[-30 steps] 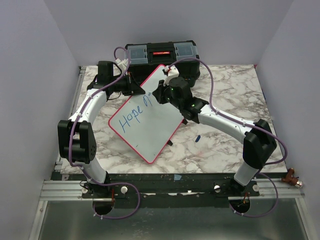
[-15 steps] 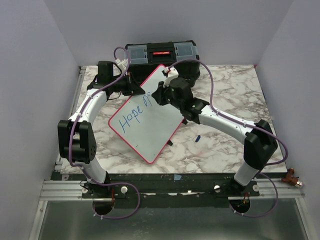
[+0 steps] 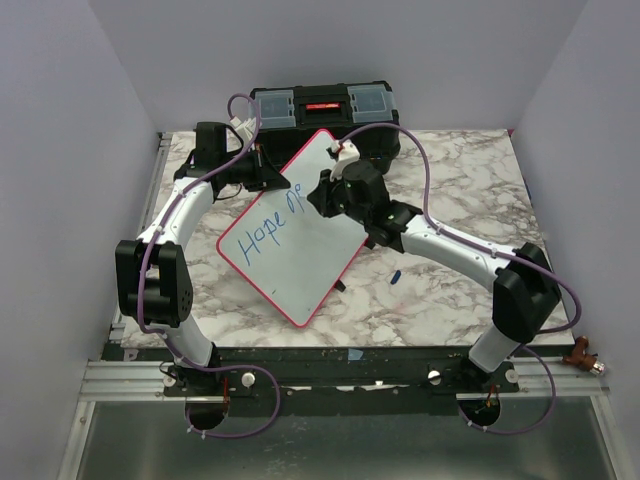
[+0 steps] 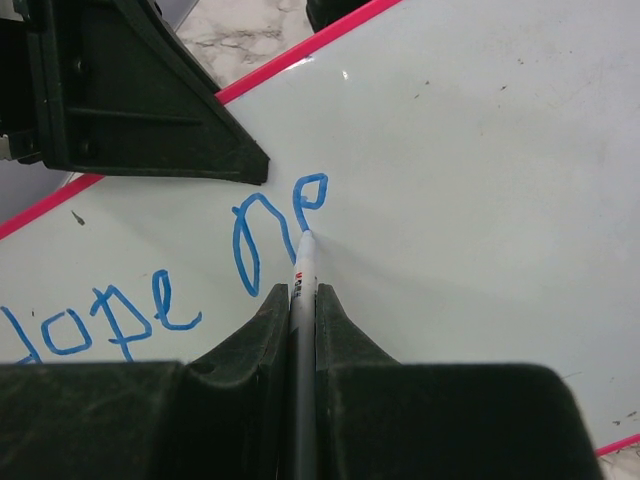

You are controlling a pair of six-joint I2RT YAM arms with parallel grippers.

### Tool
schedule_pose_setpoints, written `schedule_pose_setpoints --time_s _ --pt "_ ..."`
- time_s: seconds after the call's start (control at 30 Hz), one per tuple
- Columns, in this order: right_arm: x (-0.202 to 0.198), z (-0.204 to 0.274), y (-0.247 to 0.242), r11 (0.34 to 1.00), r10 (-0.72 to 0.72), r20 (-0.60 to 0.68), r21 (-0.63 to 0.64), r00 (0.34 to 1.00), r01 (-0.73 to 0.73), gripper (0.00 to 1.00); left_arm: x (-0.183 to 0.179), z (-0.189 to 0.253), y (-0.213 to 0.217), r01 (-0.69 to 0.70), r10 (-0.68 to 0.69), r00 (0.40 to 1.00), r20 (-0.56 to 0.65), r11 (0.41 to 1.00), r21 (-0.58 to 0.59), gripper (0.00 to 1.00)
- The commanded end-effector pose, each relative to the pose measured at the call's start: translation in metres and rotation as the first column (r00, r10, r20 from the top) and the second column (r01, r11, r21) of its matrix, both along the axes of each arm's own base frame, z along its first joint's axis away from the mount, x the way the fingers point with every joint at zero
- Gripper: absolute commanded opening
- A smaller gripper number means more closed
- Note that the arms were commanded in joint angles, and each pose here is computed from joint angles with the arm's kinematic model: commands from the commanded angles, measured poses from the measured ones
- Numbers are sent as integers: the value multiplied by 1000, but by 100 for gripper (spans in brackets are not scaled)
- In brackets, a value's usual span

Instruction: Write a sentence on the whiteboard

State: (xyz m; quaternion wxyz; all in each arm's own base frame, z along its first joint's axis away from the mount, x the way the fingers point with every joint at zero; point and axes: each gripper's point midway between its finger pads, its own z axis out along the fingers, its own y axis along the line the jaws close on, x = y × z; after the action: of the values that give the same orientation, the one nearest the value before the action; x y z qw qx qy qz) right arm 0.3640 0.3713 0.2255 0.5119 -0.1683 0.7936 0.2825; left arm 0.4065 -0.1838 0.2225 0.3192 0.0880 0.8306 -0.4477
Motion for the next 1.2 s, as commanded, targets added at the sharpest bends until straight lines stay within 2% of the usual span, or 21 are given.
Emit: schedule_pose_setpoints --time_s 0.0,0.1,0.23,0.4,0.57,0.73,1.17 --pt "-13 -40 -15 994 -10 -91 -112 996 0 1 2 18 -5 46 -49 991 122 999 27 0" --pt "-5 -37 -23 987 -60 -61 -154 996 50 1 2 18 -5 46 -49 991 123 999 28 0" --pt "13 -7 -28 979 -116 24 -167 993 118 1 2 17 -5 47 -50 991 122 999 27 0" --pt "28 55 -25 982 -148 143 -94 979 162 1 2 17 -5 48 -51 991 121 999 26 0" --pt "21 97 -34 985 -172 227 30 958 170 1 3 17 -5 45 -48 992 119 999 28 0" --pt "7 89 -46 983 -181 222 67 958 170 1 1 16 -6 46 -49 992 118 999 29 0" --pt "-9 44 -60 987 -152 152 -36 977 159 1 -4 17 -10 67 -71 990 123 997 33 0"
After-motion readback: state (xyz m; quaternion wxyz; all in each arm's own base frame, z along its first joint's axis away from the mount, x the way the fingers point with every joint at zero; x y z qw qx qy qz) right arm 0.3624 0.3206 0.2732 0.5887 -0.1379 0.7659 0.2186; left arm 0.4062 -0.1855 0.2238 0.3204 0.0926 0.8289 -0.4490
